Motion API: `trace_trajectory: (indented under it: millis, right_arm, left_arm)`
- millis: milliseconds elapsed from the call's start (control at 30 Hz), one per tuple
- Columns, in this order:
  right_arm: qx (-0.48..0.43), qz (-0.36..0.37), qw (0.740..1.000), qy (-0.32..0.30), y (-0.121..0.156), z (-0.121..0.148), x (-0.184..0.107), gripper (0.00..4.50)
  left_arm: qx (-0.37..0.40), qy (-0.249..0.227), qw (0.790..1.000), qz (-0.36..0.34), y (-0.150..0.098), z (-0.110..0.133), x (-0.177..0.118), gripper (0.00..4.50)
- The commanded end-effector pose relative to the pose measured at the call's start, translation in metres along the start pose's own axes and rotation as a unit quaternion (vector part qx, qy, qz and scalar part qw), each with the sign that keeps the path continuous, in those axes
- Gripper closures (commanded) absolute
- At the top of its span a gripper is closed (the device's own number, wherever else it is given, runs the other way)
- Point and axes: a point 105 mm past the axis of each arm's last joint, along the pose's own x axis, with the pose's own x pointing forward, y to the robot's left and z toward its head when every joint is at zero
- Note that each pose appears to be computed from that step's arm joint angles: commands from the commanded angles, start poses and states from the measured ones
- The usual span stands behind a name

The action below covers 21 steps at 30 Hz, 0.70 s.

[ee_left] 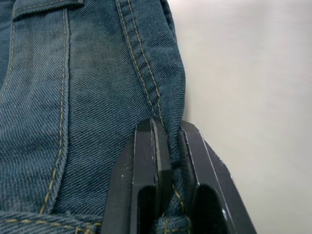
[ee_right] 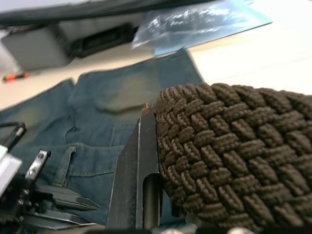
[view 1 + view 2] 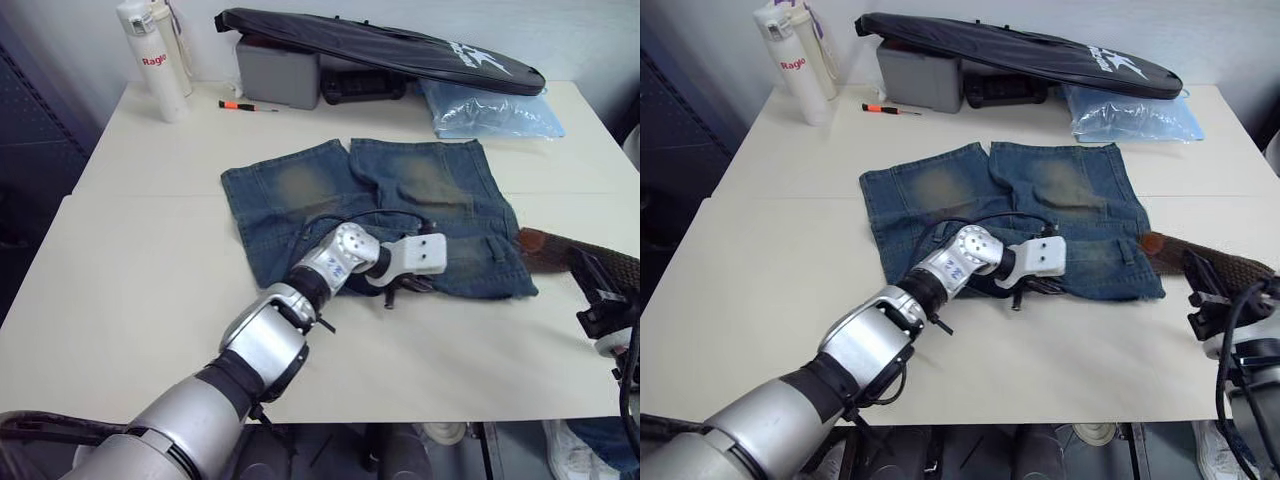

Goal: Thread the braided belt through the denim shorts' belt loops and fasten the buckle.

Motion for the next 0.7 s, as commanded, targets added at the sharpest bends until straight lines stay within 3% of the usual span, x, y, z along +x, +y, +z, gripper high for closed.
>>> trace_trajectory:
  millis: [33,133,267,533,700]
  right_arm:
    - [-0.001,0.063,0.998,0.005,0.013,0.013,-0.004,4.50]
    - [0.054,0.128,0.990,0.028,0.031,0.013,-0.007,4.50]
    - [0.136,0.123,0.982,0.046,0.033,0.002,-0.005,4.50]
    - [0.173,0.125,0.971,0.110,0.052,-0.031,-0.011,4.50]
    - [0.181,0.092,0.970,0.137,0.049,-0.035,-0.019,4.50]
  left_arm:
    - [-0.017,0.024,0.996,-0.087,-0.026,-0.031,-0.026,4.48]
    - [-0.009,0.042,0.991,-0.123,-0.041,-0.046,-0.065,4.48]
    - [-0.020,0.079,0.990,-0.118,-0.051,-0.063,-0.089,4.48]
    - [-0.034,0.070,0.994,-0.076,-0.051,-0.063,-0.097,4.48]
    - [-0.072,0.040,0.995,-0.062,-0.045,-0.046,-0.112,2.37]
